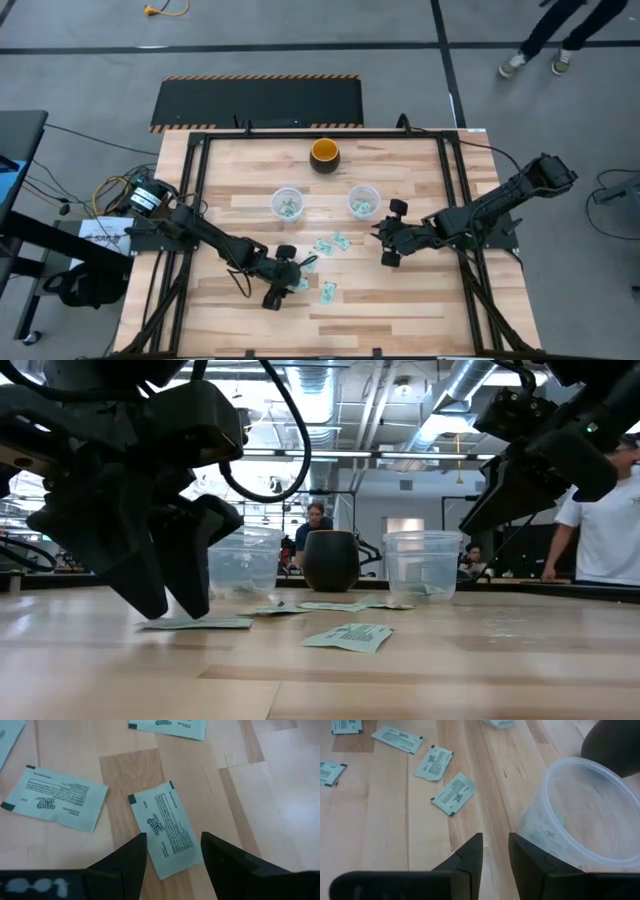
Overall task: Pick and place Stevia / Truvia into bins
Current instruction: Put the stevia packet into the left transparent container
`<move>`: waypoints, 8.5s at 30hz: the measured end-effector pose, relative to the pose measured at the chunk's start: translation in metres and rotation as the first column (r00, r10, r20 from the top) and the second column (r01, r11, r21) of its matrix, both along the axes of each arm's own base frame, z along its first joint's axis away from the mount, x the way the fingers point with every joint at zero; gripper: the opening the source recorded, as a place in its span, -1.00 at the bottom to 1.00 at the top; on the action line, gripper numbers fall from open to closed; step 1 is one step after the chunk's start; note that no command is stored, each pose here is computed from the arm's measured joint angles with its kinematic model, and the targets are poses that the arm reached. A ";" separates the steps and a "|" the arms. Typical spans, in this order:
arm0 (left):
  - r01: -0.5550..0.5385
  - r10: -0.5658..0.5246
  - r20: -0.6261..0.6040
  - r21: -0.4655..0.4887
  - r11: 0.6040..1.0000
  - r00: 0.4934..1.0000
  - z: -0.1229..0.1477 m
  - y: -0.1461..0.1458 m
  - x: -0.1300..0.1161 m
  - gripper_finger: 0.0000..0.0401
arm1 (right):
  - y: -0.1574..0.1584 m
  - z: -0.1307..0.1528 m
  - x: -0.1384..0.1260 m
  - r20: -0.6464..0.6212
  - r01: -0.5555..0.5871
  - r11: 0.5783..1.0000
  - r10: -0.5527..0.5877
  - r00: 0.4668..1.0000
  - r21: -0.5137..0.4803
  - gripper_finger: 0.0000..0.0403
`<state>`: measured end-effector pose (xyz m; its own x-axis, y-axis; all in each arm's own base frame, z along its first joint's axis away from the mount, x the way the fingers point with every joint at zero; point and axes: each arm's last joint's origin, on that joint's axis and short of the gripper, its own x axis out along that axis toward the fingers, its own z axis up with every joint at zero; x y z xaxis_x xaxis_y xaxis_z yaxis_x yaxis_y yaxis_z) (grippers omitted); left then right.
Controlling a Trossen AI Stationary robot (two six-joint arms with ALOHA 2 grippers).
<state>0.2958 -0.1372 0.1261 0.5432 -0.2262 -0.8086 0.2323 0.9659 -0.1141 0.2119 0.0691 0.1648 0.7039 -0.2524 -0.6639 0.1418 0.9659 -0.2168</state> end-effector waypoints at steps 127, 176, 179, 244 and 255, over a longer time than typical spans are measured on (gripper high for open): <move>-0.060 0.231 -0.205 0.610 0.790 0.951 0.123 0.143 0.004 -0.70 | 0.001 0.000 0.001 0.002 -0.015 1.000 0.015 1.000 0.021 -0.57; -0.235 0.229 0.523 -0.057 0.970 0.821 0.078 0.085 -0.069 -0.49 | -0.005 0.011 0.013 0.159 0.059 0.990 -0.079 0.984 0.129 -0.57; -0.191 0.173 0.473 -0.010 0.981 0.864 0.063 0.077 -0.059 -0.49 | -0.005 0.010 0.012 0.151 0.060 0.990 -0.078 0.985 0.126 -0.57; 0.119 -0.169 0.128 0.329 0.937 0.977 0.042 0.042 0.028 0.03 | -0.007 0.004 0.007 0.064 0.058 0.995 -0.063 0.996 0.077 -0.57; 0.190 -0.207 0.040 0.256 0.948 0.978 0.030 0.043 0.051 0.03 | -0.007 0.002 0.005 0.038 0.056 0.997 -0.058 0.998 0.062 -0.57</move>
<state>0.3465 -0.0938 0.1557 0.5616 -0.1305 -0.8171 0.4209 0.8953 0.1463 0.2169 0.0617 0.1666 0.7156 -0.2525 -0.6512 0.2041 0.9673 -0.1508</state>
